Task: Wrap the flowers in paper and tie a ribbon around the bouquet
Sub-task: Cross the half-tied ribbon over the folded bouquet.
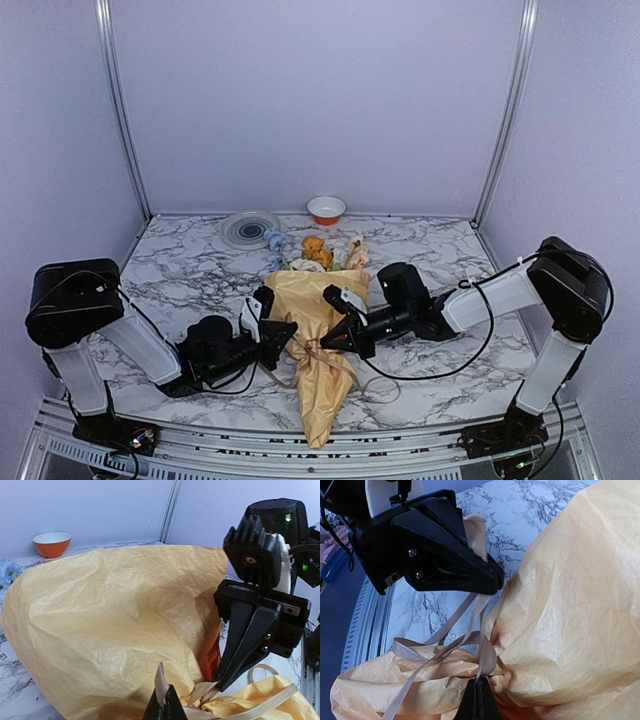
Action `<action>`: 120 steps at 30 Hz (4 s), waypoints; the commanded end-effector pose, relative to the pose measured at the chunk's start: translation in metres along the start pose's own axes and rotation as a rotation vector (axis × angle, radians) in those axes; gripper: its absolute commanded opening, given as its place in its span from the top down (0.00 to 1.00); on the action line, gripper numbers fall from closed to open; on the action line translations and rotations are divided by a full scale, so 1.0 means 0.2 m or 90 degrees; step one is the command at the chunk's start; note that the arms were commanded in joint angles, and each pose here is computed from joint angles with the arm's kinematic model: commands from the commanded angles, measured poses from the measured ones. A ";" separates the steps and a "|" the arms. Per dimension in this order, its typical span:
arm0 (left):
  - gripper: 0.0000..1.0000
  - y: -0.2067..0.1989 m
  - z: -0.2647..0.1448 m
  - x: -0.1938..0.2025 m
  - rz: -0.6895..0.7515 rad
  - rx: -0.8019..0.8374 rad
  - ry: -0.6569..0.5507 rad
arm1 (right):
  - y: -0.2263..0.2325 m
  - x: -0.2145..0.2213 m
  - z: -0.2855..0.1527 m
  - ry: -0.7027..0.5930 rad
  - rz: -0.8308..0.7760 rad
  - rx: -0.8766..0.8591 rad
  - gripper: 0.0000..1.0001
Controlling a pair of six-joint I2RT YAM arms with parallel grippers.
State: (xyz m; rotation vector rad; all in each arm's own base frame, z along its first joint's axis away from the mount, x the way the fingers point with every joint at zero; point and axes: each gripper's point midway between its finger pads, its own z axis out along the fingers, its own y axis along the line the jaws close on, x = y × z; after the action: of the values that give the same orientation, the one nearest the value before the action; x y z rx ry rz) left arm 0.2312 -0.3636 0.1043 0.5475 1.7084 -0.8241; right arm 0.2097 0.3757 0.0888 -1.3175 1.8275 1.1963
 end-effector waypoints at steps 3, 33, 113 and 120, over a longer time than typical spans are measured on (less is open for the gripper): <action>0.99 0.12 0.08 0.09 -0.044 -0.055 0.072 | -0.01 -0.10 -0.02 -0.044 -0.008 0.004 1.00; 0.59 -0.34 -0.07 0.12 0.338 0.233 0.156 | -0.03 -0.08 -0.01 -0.022 0.003 0.001 1.00; 0.97 0.01 0.20 0.26 0.194 -0.037 0.316 | -0.20 -0.23 -0.06 -0.015 0.069 0.029 0.83; 0.97 0.01 0.20 0.26 0.175 -0.034 0.303 | -0.25 -0.12 0.02 0.014 0.111 0.023 0.87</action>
State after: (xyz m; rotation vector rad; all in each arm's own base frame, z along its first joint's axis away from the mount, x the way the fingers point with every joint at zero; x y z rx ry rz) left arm 0.2404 -0.3970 0.0500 1.0130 2.0085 -0.4520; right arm 0.2558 0.3809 0.0974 -1.2053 1.9545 1.2471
